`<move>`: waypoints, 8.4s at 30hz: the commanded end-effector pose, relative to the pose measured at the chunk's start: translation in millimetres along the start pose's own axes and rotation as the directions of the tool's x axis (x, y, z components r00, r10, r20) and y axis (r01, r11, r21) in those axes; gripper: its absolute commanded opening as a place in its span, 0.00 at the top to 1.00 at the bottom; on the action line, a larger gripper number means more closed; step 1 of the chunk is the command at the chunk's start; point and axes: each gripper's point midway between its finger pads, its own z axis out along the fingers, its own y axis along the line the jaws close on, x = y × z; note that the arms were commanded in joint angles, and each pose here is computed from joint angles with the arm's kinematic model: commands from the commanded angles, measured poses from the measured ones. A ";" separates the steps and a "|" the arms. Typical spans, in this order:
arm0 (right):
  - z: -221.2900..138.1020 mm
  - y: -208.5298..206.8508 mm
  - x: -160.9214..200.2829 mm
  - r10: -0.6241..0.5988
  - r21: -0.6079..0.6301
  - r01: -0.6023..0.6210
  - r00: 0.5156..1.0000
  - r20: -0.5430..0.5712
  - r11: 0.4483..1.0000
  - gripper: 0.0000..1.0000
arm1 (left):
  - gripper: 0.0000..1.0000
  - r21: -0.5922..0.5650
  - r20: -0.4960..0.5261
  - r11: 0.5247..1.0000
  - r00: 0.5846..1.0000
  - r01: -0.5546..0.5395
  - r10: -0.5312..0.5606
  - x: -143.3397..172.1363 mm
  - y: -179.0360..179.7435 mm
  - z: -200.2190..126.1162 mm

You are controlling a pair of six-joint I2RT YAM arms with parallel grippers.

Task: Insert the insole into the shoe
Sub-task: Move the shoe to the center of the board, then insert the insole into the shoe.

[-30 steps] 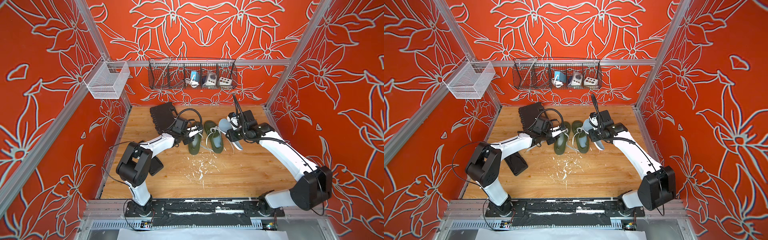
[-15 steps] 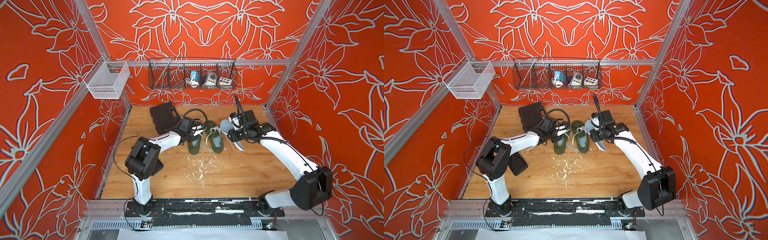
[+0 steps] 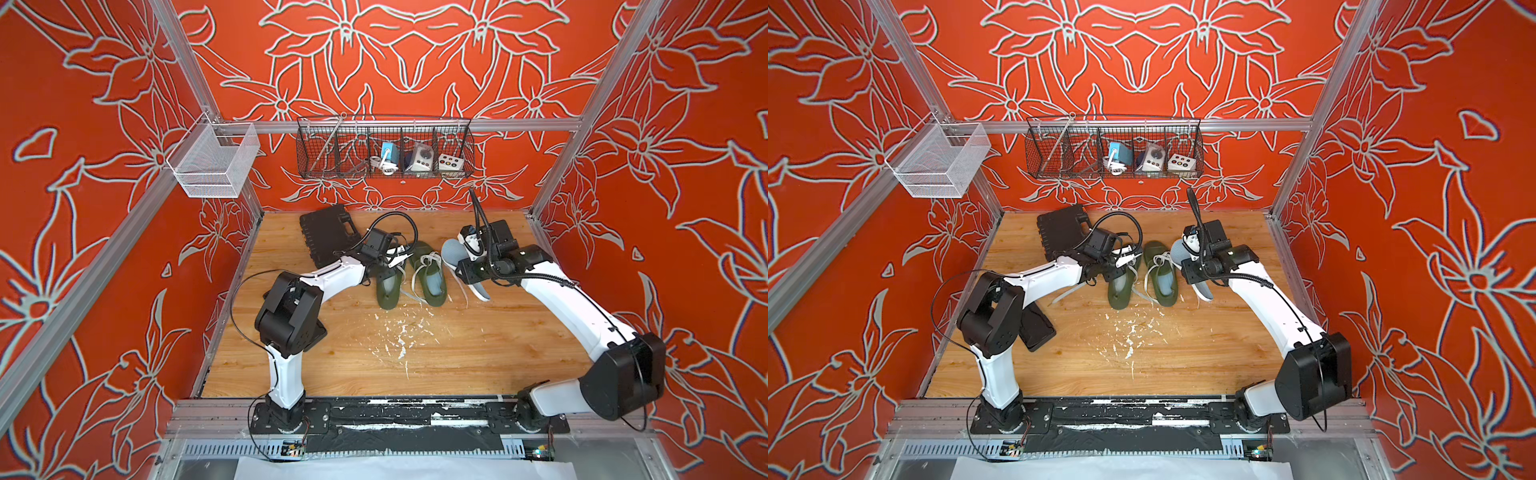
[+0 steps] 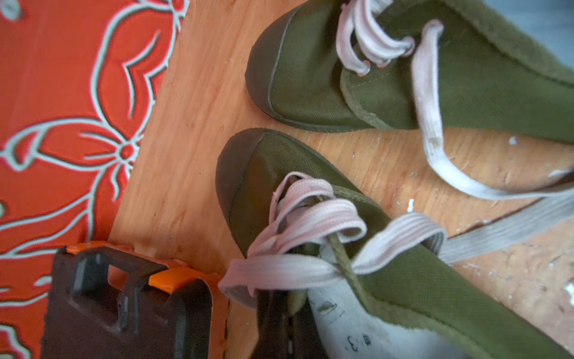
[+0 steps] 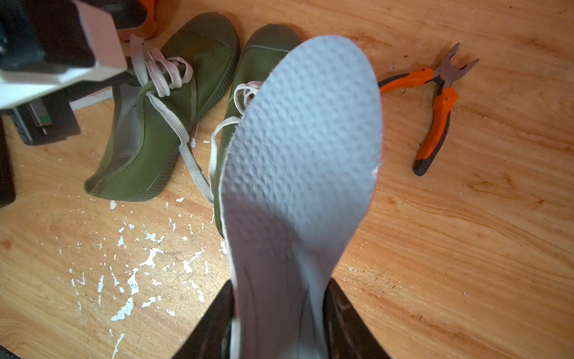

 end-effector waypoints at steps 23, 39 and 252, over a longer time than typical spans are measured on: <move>-5.0 18.6 36.4 -0.262 -0.021 0.263 0.946 -0.191 0.965 0.55 | 1.00 0.347 -0.449 0.509 0.616 0.788 -0.647 -1.9 -58.1 -43.3; -15.9 75.9 60.2 -0.470 -0.137 0.450 0.853 -0.226 0.882 0.58 | 1.00 0.495 -0.460 0.014 0.275 0.869 -0.844 -20.3 -74.1 -82.2; -28.3 6.6 57.3 -0.311 0.078 0.359 0.881 -0.356 0.930 0.93 | 0.57 0.144 -0.187 0.719 0.732 0.680 -0.655 -5.6 -100.3 -89.8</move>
